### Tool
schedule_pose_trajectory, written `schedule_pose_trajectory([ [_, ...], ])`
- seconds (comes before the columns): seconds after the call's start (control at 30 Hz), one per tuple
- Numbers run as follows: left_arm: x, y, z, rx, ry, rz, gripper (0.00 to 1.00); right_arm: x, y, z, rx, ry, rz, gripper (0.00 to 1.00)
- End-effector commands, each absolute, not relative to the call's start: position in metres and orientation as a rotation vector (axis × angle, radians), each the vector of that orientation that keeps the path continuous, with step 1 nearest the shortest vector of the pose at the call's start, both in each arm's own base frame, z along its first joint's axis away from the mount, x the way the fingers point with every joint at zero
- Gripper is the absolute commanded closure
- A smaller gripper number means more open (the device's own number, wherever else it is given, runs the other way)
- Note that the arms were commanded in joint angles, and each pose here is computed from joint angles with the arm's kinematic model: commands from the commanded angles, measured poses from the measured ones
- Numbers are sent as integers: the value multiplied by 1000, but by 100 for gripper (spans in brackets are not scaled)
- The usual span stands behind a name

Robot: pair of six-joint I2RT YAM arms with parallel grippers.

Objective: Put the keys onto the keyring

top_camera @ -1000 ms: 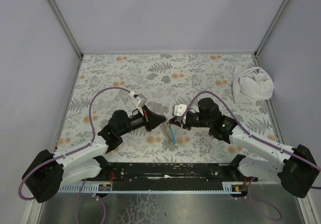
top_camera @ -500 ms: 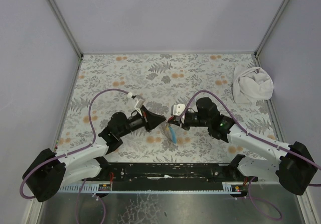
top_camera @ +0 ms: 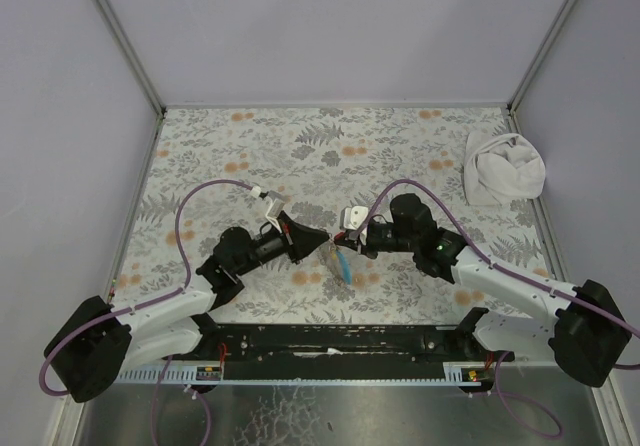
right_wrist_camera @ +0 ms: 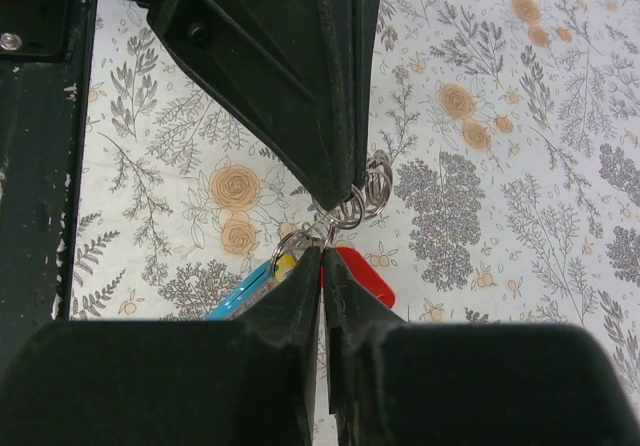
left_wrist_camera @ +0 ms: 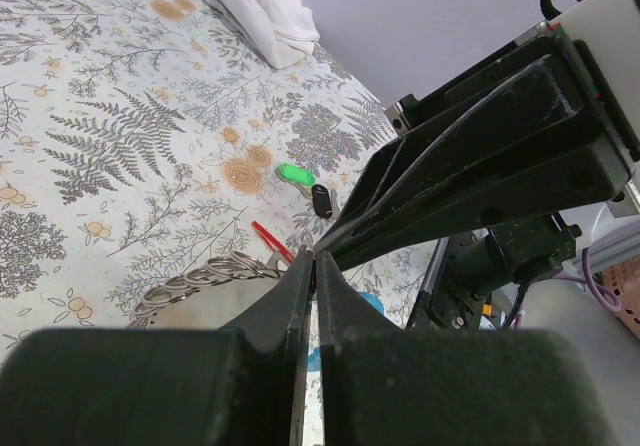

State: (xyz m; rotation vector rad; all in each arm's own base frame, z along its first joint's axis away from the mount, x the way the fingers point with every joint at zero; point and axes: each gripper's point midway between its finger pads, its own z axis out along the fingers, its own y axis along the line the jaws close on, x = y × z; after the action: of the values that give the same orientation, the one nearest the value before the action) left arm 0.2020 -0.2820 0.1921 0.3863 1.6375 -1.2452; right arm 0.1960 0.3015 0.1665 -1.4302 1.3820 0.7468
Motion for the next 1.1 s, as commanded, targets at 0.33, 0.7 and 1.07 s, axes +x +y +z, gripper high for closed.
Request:
schedule_pose_trajectory([
  [0.33, 200, -286, 223, 404, 1504, -1288, 100, 202, 312, 187, -1401, 1300, 761, 83],
  [0.7, 199, -285, 222, 412, 1504, -1287, 100, 202, 314, 189, -1406, 1290, 764, 98],
  [1.07, 199, -279, 212, 475, 1569, -1189, 72, 203, 306, 195, -1479, 1301, 697, 100],
])
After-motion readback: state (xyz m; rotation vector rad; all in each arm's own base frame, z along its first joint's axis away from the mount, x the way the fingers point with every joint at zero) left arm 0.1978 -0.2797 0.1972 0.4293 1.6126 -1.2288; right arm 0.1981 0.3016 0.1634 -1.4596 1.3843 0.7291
